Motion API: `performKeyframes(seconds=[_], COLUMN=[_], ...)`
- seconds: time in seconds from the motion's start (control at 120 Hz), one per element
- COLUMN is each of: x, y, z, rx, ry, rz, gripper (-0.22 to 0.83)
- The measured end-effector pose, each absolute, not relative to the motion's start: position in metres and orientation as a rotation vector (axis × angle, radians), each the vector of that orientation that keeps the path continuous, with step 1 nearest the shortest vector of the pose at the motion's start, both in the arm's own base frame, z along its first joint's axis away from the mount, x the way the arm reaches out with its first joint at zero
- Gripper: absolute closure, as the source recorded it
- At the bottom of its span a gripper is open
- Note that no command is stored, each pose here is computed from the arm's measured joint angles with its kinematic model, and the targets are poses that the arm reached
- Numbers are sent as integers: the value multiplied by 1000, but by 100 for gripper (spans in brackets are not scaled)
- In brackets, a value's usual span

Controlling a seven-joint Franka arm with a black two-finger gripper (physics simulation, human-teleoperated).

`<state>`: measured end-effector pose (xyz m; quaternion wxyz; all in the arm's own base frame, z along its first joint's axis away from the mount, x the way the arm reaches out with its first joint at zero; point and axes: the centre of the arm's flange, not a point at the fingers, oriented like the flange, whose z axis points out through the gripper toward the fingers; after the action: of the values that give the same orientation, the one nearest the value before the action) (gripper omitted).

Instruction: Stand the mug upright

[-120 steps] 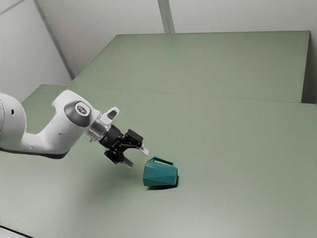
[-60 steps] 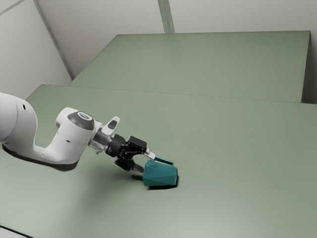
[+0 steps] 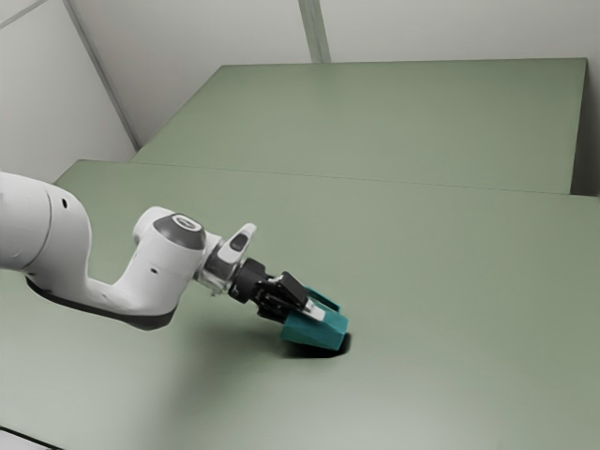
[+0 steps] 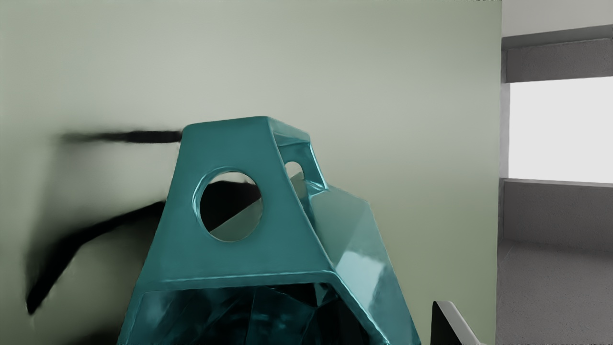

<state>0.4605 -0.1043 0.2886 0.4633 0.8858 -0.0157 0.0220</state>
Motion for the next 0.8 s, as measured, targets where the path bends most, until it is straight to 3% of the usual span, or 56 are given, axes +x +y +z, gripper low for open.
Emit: performKeyframes(seconds=[0.158, 0.383, 0.558, 0.8], x=[464, 468, 468, 513], y=[-90, -79, -92, -76], z=[292, 301, 353, 441], rx=[2182, 2195, 2209, 2569], ry=[-42, -57, -181, -615], rz=[97, 157, 259, 294], gripper=[70, 76, 77, 78])
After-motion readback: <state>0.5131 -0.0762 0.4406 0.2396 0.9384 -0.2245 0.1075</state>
